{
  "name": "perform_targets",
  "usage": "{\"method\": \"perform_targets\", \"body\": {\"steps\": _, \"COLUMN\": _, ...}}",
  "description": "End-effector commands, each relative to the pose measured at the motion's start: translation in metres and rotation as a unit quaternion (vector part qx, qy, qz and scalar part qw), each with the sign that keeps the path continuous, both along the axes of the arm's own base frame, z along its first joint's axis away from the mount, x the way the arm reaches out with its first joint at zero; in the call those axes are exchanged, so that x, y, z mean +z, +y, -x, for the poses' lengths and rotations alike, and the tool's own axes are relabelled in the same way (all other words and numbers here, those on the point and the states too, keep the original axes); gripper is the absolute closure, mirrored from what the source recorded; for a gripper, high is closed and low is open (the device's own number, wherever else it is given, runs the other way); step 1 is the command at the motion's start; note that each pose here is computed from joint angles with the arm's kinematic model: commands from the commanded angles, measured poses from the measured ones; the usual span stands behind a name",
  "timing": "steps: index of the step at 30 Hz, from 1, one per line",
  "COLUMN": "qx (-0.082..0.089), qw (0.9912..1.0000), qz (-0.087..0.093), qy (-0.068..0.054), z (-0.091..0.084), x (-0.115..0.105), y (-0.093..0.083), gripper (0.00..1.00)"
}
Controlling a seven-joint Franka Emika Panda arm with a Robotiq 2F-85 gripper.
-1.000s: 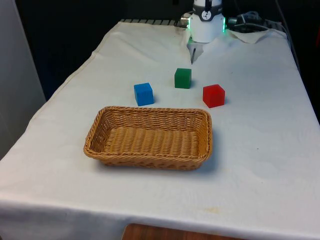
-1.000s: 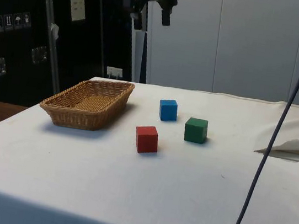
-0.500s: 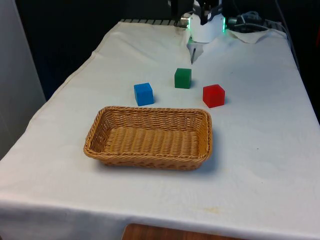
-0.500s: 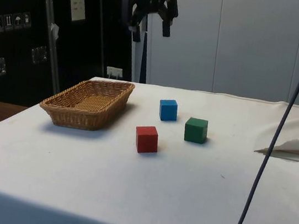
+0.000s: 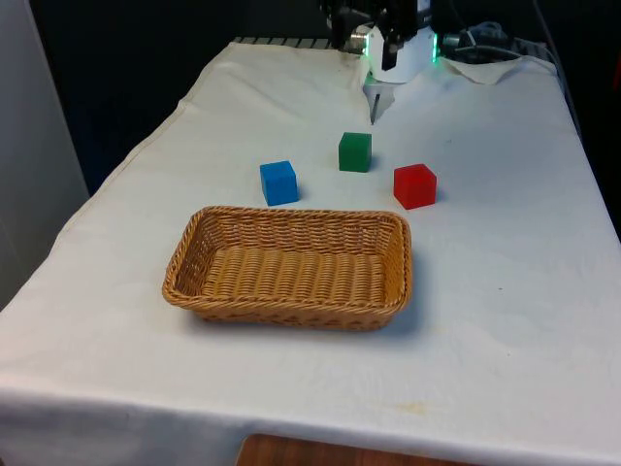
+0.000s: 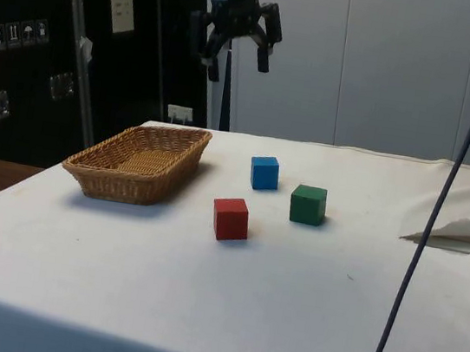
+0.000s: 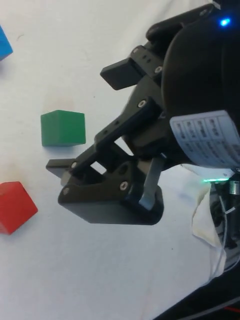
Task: Pick up the blue cube and place it into the basket.
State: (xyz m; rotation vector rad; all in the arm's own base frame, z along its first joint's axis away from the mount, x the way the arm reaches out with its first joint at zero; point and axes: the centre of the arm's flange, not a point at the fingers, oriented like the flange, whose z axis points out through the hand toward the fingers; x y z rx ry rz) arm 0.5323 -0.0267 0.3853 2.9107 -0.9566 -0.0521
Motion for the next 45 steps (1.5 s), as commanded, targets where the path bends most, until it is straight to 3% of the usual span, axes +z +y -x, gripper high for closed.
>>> {"method": "perform_targets", "body": {"steps": 1, "qx": -0.009, "qw": 0.99995, "qz": 0.003, "qy": -0.005, "z": 0.000, "x": -0.004, "y": -0.001, "gripper": 0.00}}
{"method": "perform_targets", "body": {"steps": 6, "qx": -0.025, "qw": 0.99965, "qz": 0.004, "qy": -0.008, "z": -0.002, "x": -0.018, "y": -0.006, "gripper": 0.00}}
{"method": "perform_targets", "body": {"steps": 7, "qx": -0.021, "qw": 0.99977, "qz": 0.002, "qy": -0.002, "z": -0.001, "x": -0.015, "y": -0.004, "gripper": 0.00}}
{"method": "perform_targets", "body": {"steps": 8, "qx": -0.027, "qw": 0.99960, "qz": 0.003, "qy": -0.010, "z": -0.002, "x": -0.020, "y": -0.007, "gripper": 0.00}}
{"method": "perform_targets", "body": {"steps": 14, "qx": -0.034, "qw": 0.99915, "qz": -0.004, "qy": -0.023, "z": -0.003, "x": -0.031, "y": -0.015, "gripper": 0.00}}
{"method": "perform_targets", "body": {"steps": 15, "qx": -0.032, "qw": 0.99935, "qz": 0.001, "qy": -0.016, "z": -0.003, "x": -0.031, "y": -0.014, "gripper": 0.00}}
{"method": "perform_targets", "body": {"steps": 16, "qx": -0.034, "qw": 0.99909, "qz": -0.005, "qy": -0.025, "z": -0.003, "x": -0.033, "y": -0.016, "gripper": 0.00}}
{"method": "perform_targets", "body": {"steps": 20, "qx": -0.038, "qw": 0.99853, "qz": -0.012, "qy": -0.036, "z": -0.003, "x": -0.038, "y": -0.020, "gripper": 0.00}}
{"method": "perform_targets", "body": {"steps": 23, "qx": -0.043, "qw": 0.99807, "qz": -0.017, "qy": -0.042, "z": -0.003, "x": -0.042, "y": -0.022, "gripper": 0.00}}
{"method": "perform_targets", "body": {"steps": 24, "qx": -0.042, "qw": 0.99840, "qz": -0.010, "qy": -0.036, "z": -0.003, "x": -0.041, "y": -0.022, "gripper": 0.00}}
{"method": "perform_targets", "body": {"steps": 25, "qx": -0.044, "qw": 0.99795, "qz": -0.018, "qy": -0.043, "z": -0.003, "x": -0.043, "y": -0.022, "gripper": 0.00}}
{"method": "perform_targets", "body": {"steps": 28, "qx": -0.051, "qw": 0.99723, "qz": -0.023, "qy": -0.049, "z": -0.003, "x": -0.049, "y": -0.025, "gripper": 0.00}}
{"method": "perform_targets", "body": {"steps": 31, "qx": -0.058, "qw": 0.99681, "qz": -0.024, "qy": -0.050, "z": -0.003, "x": -0.055, "y": -0.029, "gripper": 0.00}}
{"method": "perform_targets", "body": {"steps": 32, "qx": -0.057, "qw": 0.99721, "qz": -0.018, "qy": -0.045, "z": -0.003, "x": -0.054, "y": -0.029, "gripper": 0.00}}
{"method": "perform_targets", "body": {"steps": 33, "qx": -0.060, "qw": 0.99667, "qz": -0.023, "qy": -0.050, "z": -0.003, "x": -0.057, "y": -0.030, "gripper": 0.00}}
{"method": "perform_targets", "body": {"steps": 40, "qx": -0.076, "qw": 0.99553, "qz": -0.023, "qy": -0.050, "z": -0.004, "x": -0.073, "y": -0.041, "gripper": 0.00}}
{"method": "perform_targets", "body": {"steps": 41, "qx": -0.074, "qw": 0.99606, "qz": -0.018, "qy": -0.045, "z": -0.004, "x": -0.073, "y": -0.041, "gripper": 0.00}}
{"method": "perform_targets", "body": {"steps": 42, "qx": -0.080, "qw": 0.99529, "qz": -0.022, "qy": -0.050, "z": -0.004, "x": -0.076, "y": -0.045, "gripper": 0.00}}
{"method": "perform_targets", "body": {"steps": 45, "qx": -0.085, "qw": 0.99486, "qz": -0.023, "qy": -0.049, "z": -0.004, "x": -0.081, "y": -0.049, "gripper": 0.00}}
